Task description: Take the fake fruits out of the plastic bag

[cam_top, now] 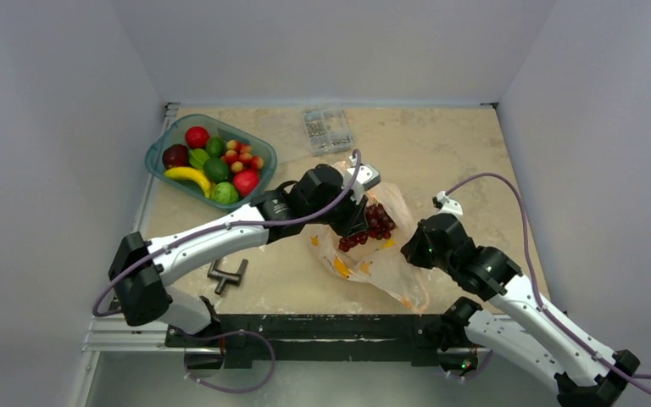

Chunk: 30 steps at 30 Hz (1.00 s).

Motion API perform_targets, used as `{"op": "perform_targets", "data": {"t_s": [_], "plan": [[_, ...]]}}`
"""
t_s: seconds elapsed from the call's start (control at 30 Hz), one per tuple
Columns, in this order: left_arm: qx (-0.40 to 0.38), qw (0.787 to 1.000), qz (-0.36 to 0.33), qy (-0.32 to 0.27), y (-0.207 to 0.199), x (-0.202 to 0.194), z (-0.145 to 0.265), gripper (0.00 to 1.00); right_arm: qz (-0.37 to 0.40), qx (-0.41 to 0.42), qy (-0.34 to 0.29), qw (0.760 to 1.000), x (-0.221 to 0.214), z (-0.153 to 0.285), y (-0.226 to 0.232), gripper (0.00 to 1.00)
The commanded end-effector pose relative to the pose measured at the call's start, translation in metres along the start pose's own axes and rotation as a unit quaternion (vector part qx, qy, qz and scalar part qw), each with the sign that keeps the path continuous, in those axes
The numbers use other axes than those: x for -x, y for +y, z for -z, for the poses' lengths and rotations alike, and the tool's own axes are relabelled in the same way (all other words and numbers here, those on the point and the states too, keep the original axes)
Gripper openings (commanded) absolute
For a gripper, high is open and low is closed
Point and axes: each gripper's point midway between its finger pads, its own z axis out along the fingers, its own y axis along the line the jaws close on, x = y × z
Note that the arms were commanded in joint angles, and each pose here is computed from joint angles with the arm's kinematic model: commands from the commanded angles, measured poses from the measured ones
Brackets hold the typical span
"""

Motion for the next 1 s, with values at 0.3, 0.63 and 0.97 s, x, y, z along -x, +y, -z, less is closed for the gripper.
{"op": "perform_targets", "data": {"t_s": [0.3, 0.63, 0.97], "plan": [[-0.054, 0.983, -0.034, -0.169, -0.038, 0.076, 0.109, 0.0, -0.032, -0.032, -0.031, 0.998, 0.013, -0.001, -0.007, 0.0], [0.072, 0.972, -0.007, -0.223, 0.005, 0.091, 0.165, 0.0, -0.034, -0.03, -0.036, 0.998, 0.015, 0.001, -0.007, 0.0], [0.412, 0.864, 0.159, -0.24, 0.159, 0.027, 0.261, 0.0, -0.029, -0.029, -0.032, 0.999, 0.014, -0.001, -0.005, 0.0]]}}
